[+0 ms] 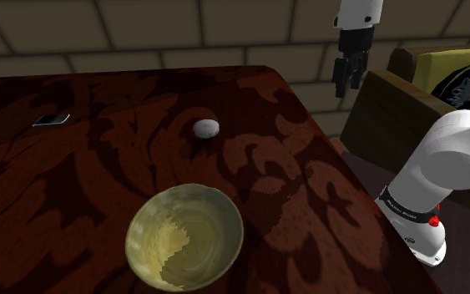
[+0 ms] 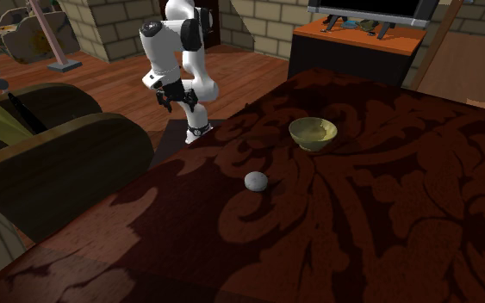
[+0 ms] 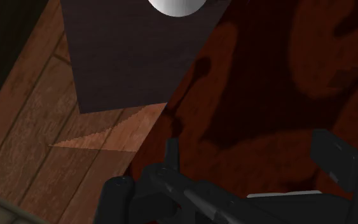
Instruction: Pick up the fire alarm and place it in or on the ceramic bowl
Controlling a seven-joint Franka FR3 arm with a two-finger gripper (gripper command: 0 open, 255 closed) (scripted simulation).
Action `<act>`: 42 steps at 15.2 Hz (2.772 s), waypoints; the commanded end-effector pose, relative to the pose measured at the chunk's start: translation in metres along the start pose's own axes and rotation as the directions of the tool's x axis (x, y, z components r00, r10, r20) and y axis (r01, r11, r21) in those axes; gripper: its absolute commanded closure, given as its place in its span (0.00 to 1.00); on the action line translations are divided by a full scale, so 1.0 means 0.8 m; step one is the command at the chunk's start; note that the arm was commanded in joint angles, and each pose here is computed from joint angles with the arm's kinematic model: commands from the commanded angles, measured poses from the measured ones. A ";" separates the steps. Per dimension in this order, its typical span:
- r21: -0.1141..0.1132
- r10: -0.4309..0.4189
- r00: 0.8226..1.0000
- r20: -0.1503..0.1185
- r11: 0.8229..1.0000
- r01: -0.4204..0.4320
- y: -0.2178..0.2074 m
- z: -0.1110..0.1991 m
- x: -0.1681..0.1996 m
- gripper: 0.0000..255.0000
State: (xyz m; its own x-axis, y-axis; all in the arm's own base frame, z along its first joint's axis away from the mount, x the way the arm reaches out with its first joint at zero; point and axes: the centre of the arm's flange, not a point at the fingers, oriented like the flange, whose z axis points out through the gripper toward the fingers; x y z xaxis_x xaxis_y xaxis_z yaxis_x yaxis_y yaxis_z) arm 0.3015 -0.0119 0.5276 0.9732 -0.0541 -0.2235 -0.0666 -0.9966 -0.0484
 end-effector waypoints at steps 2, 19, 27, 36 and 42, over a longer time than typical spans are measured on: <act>-0.001 0.004 1.000 -0.008 1.000 -0.004 -0.013 0.003 0.009 0.00; -0.013 0.079 0.987 -0.142 0.997 -0.081 -0.223 0.036 0.171 0.00; -0.016 0.112 0.972 -0.205 0.993 -0.118 -0.317 0.045 0.255 0.00; -0.016 0.141 0.955 -0.260 0.989 -0.150 -0.398 0.055 0.333 0.00; -0.016 0.141 0.955 -0.260 0.989 -0.150 -0.395 0.097 0.345 0.00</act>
State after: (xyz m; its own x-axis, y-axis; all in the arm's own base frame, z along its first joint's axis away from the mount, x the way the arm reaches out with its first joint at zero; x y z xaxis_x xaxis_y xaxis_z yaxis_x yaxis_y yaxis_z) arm 0.5729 0.2927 0.4117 0.9774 -0.2087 0.0326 -0.2088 -0.9780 0.0012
